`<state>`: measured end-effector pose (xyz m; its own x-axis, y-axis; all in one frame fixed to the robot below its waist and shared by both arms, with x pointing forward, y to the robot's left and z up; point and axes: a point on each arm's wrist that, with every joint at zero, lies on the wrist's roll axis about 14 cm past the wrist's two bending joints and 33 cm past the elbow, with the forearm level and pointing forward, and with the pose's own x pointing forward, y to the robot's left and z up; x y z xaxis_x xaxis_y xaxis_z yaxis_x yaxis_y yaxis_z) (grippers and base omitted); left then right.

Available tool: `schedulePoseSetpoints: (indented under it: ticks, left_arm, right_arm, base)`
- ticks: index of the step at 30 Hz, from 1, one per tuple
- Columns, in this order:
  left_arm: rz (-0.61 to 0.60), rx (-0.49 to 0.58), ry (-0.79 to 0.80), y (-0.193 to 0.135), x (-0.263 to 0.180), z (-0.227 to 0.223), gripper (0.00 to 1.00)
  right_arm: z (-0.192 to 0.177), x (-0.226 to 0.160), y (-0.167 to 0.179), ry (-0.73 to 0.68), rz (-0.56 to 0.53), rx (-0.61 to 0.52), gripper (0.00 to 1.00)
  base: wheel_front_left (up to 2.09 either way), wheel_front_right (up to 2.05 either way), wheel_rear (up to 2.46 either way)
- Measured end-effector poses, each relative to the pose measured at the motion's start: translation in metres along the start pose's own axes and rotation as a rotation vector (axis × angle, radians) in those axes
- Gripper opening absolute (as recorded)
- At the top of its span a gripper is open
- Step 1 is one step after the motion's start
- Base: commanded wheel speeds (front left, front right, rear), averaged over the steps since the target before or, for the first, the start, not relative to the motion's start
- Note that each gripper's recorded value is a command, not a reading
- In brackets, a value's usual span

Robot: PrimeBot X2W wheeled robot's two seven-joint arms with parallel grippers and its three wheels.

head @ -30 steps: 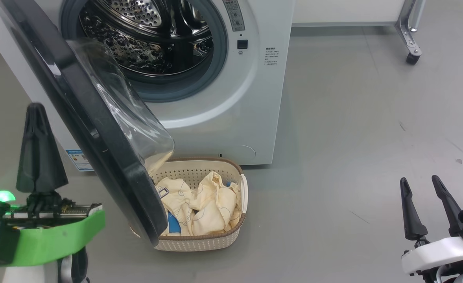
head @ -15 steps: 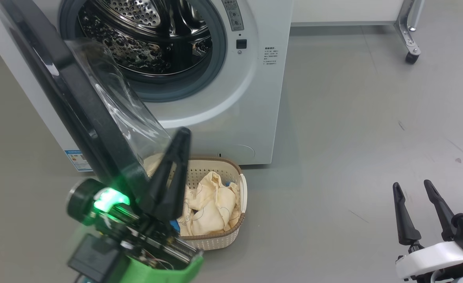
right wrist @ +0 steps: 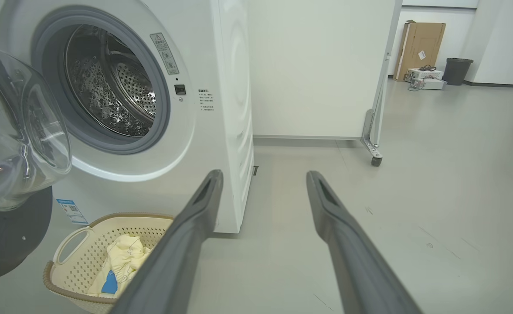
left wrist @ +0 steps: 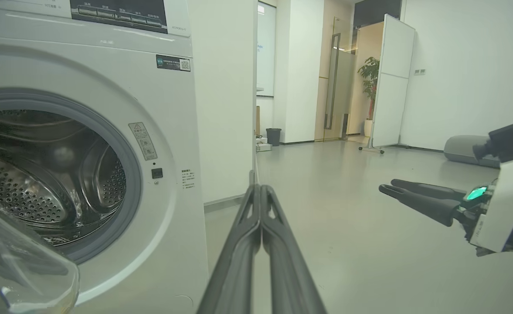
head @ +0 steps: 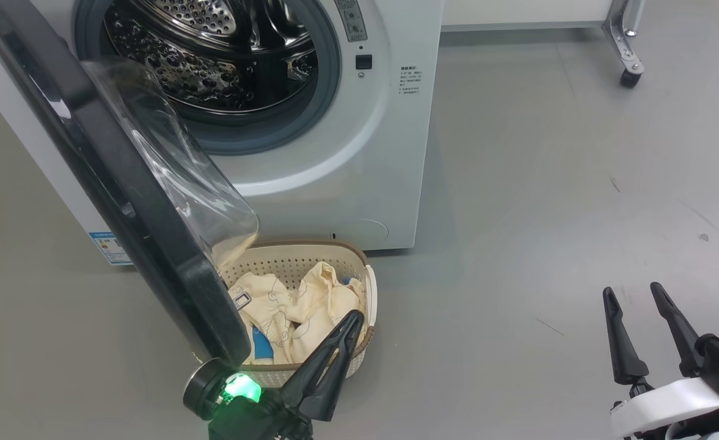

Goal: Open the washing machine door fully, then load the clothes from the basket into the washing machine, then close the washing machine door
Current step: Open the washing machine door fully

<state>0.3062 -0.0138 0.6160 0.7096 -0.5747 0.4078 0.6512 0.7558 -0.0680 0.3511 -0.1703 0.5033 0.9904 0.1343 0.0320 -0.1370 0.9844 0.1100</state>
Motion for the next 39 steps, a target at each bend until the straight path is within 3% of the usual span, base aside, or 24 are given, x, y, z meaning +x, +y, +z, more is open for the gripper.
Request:
schedulePoseSetpoints:
  ticks: [10, 20, 39]
  left_arm:
    - [0.192, 0.028, 0.146, 0.054, -0.018, -0.044, 0.00]
    - [0.233, -0.003, 0.189, 0.073, -0.012, -0.063, 0.00]
    - [0.449, -0.009, 0.240, 0.123, -0.031, -0.080, 0.00]
  right_arm:
    - [-0.007, 0.000, -0.003, 0.021, -0.004, 0.006, 1.00]
    - [-0.016, 0.004, -0.009, 0.049, -0.021, 0.017, 1.00]
    - [-0.029, 0.014, 0.000, 0.082, 0.011, 0.043, 1.00]
  base:
    - [0.00, 0.00, 0.00]
    - [0.00, 0.00, 0.00]
    - [0.00, 0.00, 0.00]
